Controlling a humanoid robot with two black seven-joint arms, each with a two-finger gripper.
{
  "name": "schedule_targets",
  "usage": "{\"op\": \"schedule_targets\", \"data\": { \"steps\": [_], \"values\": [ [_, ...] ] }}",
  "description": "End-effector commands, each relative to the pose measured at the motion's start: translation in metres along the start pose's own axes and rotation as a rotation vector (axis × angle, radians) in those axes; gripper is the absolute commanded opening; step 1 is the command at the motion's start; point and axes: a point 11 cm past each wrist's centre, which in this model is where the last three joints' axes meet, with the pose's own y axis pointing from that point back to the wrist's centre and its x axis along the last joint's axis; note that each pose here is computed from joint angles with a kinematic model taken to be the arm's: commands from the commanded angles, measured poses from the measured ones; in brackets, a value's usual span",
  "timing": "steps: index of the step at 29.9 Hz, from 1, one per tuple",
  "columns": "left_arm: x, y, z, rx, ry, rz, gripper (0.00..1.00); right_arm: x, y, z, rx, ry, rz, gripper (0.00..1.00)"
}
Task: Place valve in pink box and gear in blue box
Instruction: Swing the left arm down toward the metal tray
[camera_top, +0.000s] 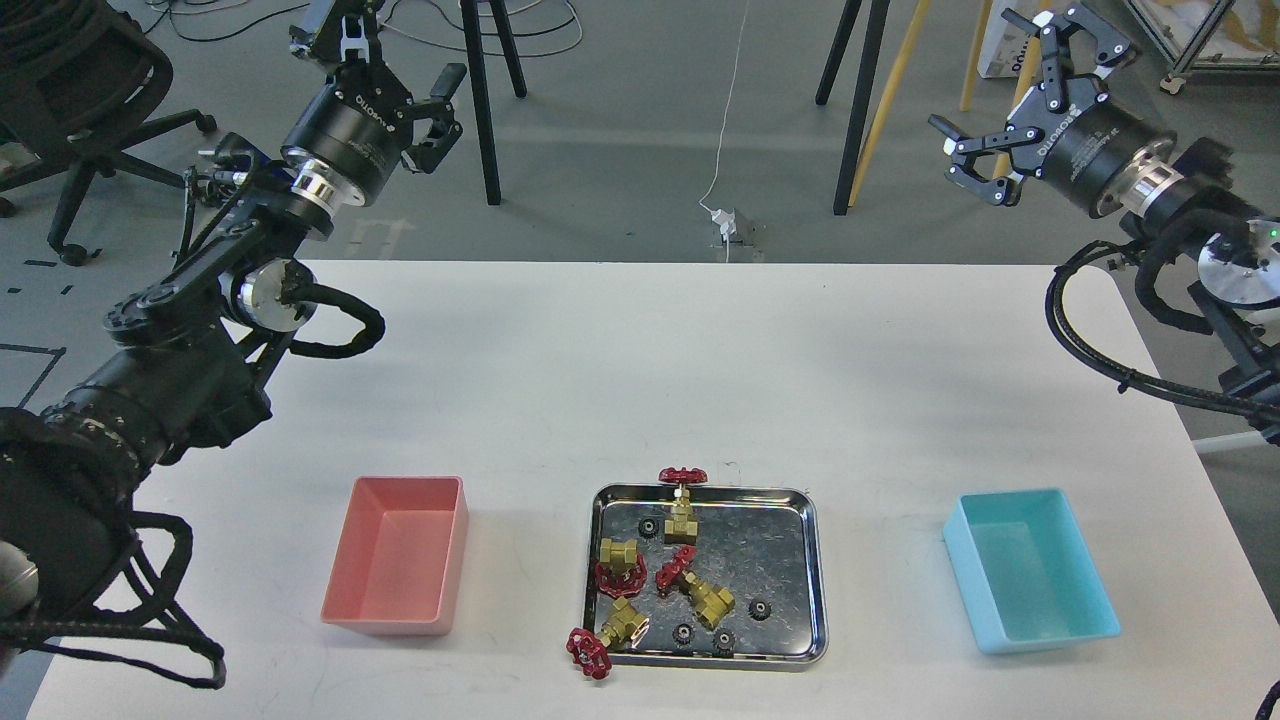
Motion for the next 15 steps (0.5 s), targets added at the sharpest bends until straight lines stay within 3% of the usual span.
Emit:
{"op": "schedule_targets", "data": {
  "steps": [1,4,7,11,15],
  "values": [
    [-0.019,0.002,0.048,-0.033,-0.085,-0.142,1.0,0.001,0.002,-0.007,0.007,0.01,0.004,1.0],
    [-0.041,0.011,0.079,-0.005,-0.25,-0.288,1.0,0.004,0.004,-0.005,0.004,0.009,0.011,1.0],
    [-0.065,0.027,0.081,0.111,-0.433,-0.45,1.0,0.01,0.008,-0.003,0.005,-0.001,0.029,1.0],
    [-0.104,0.066,0.055,0.336,-0.699,-0.743,1.0,0.021,0.016,0.01,-0.01,-0.021,0.055,1.0],
    [-0.128,0.123,-0.001,0.573,-0.934,-1.091,1.0,0.029,0.021,0.019,-0.02,-0.034,0.078,1.0]
  ]
}}
